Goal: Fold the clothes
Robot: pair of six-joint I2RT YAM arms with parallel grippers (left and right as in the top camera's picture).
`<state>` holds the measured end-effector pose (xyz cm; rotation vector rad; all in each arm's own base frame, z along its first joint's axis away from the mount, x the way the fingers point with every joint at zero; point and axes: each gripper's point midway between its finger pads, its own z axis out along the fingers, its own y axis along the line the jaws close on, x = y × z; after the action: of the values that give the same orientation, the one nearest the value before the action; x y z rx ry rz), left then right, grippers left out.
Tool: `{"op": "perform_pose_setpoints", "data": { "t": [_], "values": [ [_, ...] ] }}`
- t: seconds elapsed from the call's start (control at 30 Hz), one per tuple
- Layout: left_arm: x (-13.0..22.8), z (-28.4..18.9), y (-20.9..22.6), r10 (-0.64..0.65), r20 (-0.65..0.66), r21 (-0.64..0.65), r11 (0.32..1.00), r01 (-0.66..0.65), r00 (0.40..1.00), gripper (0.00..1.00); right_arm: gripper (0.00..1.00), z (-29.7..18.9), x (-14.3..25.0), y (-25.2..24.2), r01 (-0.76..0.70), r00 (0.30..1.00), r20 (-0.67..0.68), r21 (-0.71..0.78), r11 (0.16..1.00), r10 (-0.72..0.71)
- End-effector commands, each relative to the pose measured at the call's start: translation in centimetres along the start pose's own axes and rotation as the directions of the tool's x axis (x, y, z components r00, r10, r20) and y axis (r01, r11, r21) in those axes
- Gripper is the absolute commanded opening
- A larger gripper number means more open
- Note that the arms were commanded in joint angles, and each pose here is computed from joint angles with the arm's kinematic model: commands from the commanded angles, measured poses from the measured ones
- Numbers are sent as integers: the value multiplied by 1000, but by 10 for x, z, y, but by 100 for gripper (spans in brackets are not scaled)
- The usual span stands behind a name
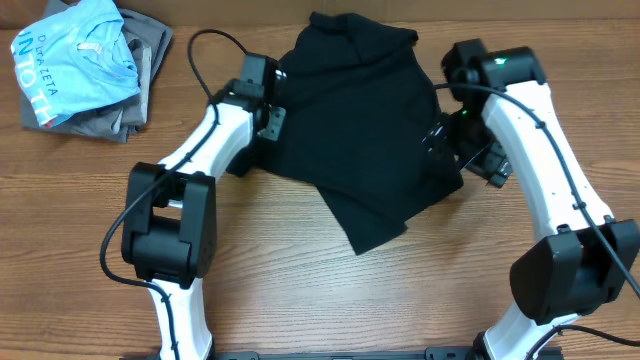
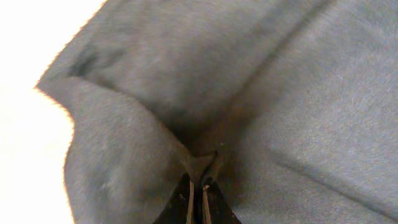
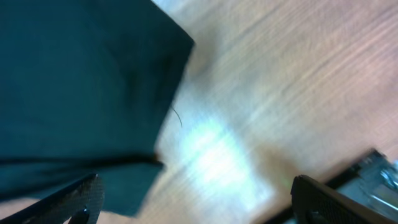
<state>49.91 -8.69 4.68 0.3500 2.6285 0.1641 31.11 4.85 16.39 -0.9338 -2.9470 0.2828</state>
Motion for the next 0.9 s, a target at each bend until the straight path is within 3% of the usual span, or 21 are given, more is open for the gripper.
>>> {"op": "perform_pose_setpoints", "data": {
  "t": [0.0, 0.07, 0.23, 0.47, 0.67, 0.87],
  "values": [
    [-23, -24, 32, -71, 66, -53, 996, 74, 995, 4, 100, -7, 29, 17, 79, 997, -5, -15, 997, -79],
    [-20, -23, 40, -85, 58, -60, 994, 88, 995, 4, 100, -5, 42, 34, 161, 987, -6, -50, 986, -161],
    [-14, -21, 53, -106, 41, -71, 992, 108, 994, 9, 100, 9, 83, 91, 497, 863, 24, -223, 838, -505],
    [-12, -21, 55, -109, 36, -73, 991, 111, 993, 15, 100, 59, 97, 107, 599, 797, 62, -212, 772, -601],
    [-12, -21, 55, -108, 33, -73, 991, 111, 994, 17, 98, 84, 118, 125, 731, 656, 105, -336, 594, -748],
    [-10, -21, 55, -108, 27, -72, 991, 110, 994, 17, 92, 98, 117, 128, 746, 641, 131, -337, 574, -756]
  ]
}}
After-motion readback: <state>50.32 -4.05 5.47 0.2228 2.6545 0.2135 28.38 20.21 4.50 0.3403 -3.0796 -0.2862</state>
